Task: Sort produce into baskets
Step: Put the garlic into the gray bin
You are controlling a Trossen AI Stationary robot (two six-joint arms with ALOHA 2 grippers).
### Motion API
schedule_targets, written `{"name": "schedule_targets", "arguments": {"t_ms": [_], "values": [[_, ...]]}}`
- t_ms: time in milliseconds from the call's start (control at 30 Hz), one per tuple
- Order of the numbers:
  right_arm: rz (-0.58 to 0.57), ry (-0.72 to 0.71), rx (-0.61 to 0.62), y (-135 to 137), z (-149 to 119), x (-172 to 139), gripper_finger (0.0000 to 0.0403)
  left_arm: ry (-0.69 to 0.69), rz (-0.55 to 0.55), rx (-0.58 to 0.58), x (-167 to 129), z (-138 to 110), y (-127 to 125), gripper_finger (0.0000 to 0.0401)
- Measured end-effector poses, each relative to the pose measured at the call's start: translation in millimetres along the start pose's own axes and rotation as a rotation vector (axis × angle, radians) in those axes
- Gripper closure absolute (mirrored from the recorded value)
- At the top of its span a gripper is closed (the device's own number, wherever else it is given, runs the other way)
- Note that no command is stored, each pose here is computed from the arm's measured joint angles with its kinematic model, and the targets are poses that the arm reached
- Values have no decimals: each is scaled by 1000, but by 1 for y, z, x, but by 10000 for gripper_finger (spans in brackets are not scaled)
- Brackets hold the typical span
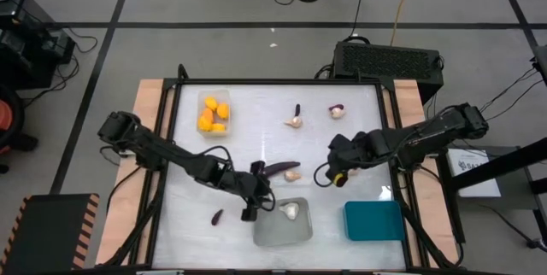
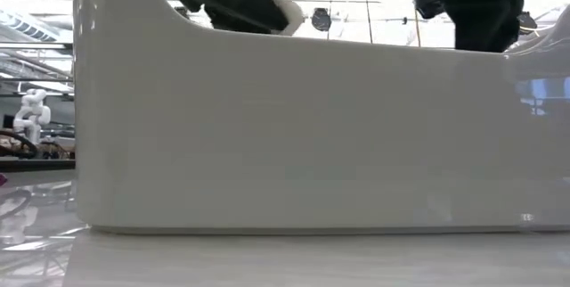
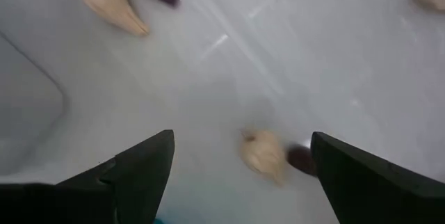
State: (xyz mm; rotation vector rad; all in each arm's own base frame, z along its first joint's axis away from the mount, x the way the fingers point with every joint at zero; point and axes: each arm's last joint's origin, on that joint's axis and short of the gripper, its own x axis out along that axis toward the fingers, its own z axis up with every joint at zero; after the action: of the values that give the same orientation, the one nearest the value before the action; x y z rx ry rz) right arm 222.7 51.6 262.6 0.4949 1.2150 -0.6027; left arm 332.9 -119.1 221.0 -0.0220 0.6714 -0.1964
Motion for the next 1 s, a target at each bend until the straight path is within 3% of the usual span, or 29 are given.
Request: {"name": "schedule_targets", "arguments": {"t_ms": [267,367,467,600,900,1000], "values": [[-56,38,-5,-6,-9,13,74,25,-266,2,4,-1,-9,308],[-85,77,-9,-12,-16,28,74,35,-303,3,4,-2,-12,308],[-73,108,-8,-14,-23,41,74,29,-308,8,3,-2,-15,308],[-65,124,-7,-17,-28,54,74,20,-237,19,3,-3,-19,299],[-44,135,-39,-21,-36,70,74,8,-202,31,3,-4,-25,193],[-11,121,-58,-21,-38,78,74,9,-200,-18,3,-3,-24,173]]}}
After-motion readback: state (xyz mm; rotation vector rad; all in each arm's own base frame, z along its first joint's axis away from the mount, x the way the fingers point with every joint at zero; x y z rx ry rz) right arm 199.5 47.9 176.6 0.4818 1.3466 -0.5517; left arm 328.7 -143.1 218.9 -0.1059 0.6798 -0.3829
